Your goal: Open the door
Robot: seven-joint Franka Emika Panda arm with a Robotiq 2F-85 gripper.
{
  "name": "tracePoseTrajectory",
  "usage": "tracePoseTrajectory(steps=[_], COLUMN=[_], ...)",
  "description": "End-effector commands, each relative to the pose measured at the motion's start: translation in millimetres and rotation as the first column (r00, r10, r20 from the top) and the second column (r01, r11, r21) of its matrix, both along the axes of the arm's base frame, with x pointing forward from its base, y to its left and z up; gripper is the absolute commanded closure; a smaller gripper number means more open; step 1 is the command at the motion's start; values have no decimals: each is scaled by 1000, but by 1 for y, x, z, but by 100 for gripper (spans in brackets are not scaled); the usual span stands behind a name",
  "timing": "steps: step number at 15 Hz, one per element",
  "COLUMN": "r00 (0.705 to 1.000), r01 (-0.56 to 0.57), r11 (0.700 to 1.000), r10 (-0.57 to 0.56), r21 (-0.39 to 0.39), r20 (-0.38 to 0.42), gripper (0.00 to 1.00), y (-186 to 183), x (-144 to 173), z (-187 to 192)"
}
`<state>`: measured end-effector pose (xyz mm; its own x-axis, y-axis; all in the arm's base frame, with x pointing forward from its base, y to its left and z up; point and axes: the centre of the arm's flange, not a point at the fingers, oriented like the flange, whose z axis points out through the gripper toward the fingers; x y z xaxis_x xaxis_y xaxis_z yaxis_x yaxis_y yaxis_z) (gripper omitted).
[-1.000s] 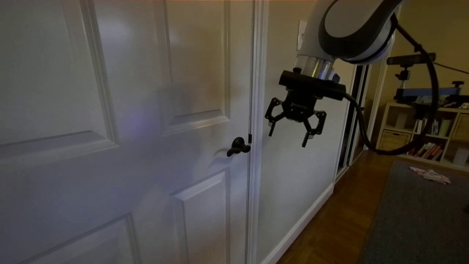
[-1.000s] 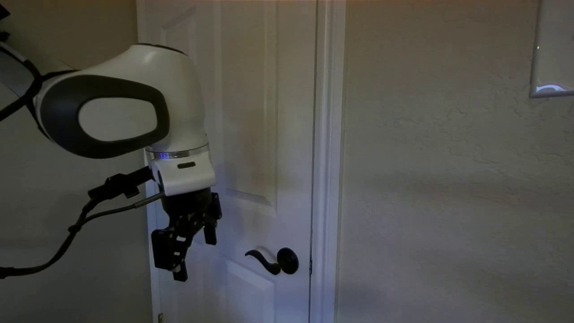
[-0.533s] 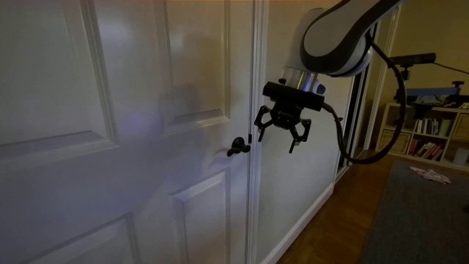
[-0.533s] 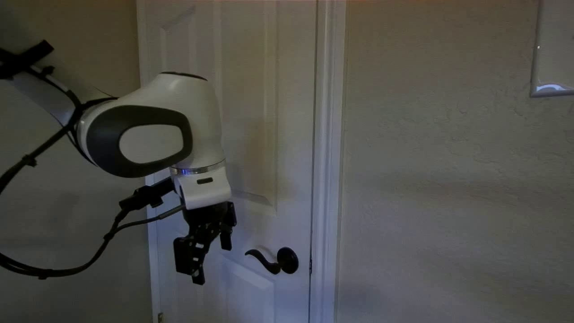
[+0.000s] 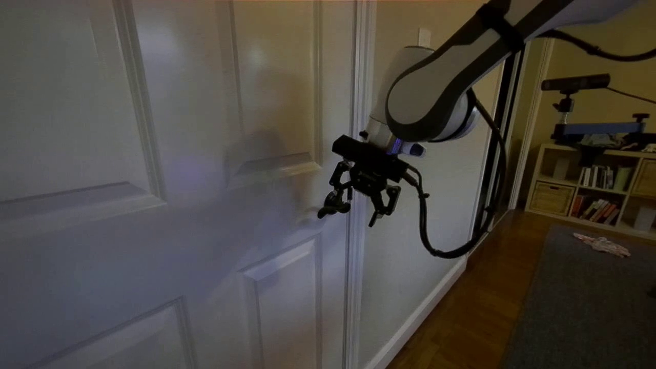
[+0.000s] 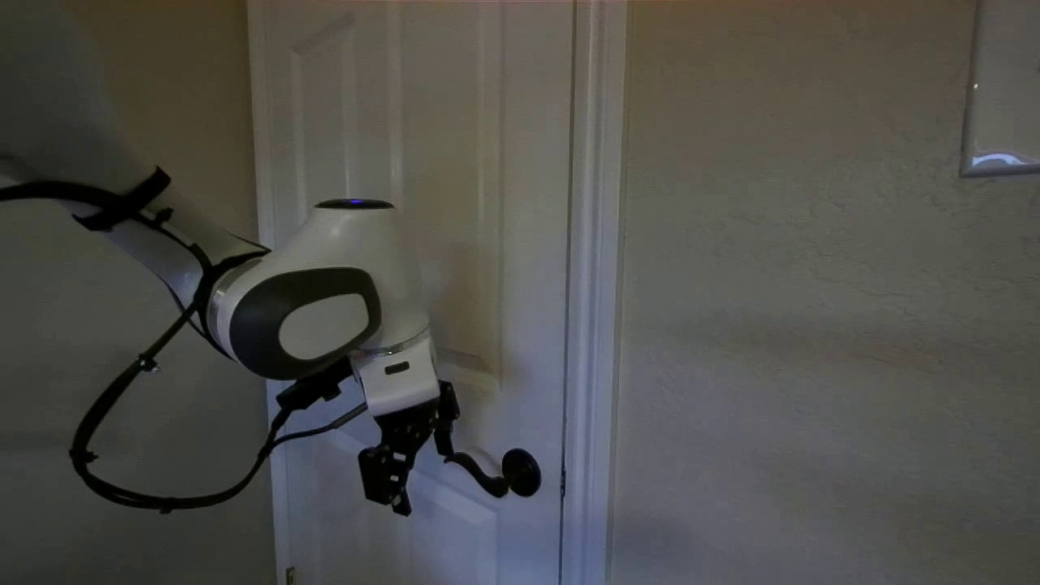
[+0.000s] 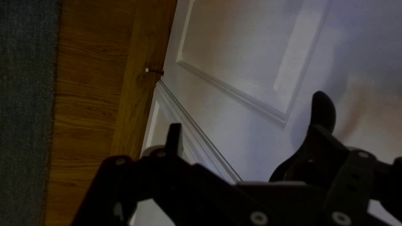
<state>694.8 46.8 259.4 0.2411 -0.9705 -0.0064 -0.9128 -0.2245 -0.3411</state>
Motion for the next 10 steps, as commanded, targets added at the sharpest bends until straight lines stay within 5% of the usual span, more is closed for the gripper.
tracePoseTrajectory(steps=[1, 8, 10], r00=[995, 989, 989], r01=[68, 93, 84], r11=[998, 996, 996], r10=[-68, -90, -82], r21=[3, -16, -13], r20=[67, 118, 124], gripper=[4, 30, 18], y=[5, 8, 10], x=[18, 32, 39], z=[-7, -10, -11])
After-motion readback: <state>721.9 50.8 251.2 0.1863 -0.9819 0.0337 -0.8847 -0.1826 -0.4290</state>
